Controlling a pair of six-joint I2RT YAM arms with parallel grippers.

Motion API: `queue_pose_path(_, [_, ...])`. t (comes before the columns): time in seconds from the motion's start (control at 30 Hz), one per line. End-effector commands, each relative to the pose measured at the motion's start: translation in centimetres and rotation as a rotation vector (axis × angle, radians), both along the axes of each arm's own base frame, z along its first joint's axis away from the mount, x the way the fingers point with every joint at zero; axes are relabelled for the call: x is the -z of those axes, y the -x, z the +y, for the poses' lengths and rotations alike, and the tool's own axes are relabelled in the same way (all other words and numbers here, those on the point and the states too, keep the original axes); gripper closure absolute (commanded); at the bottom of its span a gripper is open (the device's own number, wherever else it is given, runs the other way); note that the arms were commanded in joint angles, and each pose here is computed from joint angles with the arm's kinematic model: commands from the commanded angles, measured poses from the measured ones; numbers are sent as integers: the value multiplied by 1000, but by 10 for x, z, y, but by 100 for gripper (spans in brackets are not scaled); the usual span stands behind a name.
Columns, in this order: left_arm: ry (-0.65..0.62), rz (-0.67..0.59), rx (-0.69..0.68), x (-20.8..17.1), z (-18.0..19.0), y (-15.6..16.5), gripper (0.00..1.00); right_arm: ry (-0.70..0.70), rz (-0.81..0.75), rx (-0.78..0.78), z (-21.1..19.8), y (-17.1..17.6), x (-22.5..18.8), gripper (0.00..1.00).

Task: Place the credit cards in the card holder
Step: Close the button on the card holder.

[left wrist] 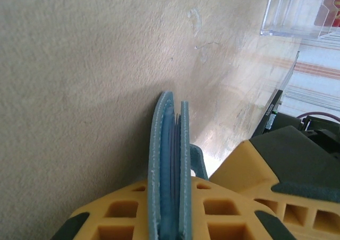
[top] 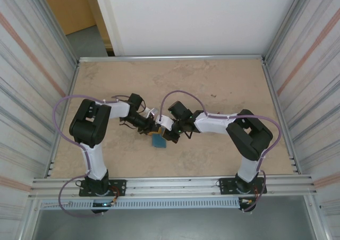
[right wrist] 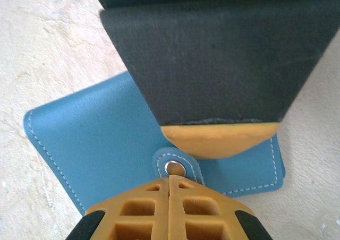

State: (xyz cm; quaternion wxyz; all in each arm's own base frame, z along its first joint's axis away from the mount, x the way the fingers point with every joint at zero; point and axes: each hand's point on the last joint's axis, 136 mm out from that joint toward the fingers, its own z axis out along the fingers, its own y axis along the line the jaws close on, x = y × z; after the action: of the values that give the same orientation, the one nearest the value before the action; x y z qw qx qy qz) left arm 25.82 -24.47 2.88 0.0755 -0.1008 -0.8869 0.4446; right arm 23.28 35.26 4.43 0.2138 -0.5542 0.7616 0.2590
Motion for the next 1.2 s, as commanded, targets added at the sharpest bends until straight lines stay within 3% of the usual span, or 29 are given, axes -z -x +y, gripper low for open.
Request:
queue_pose_path(0.0, [-67, -17, 7, 15, 8, 4, 100, -35, 16, -6, 2, 2, -16, 100])
queue_pose_path(1.17, [-61, -35, 19, 13, 6, 4, 100, -51, 79, -14, 12, -1, 0, 100])
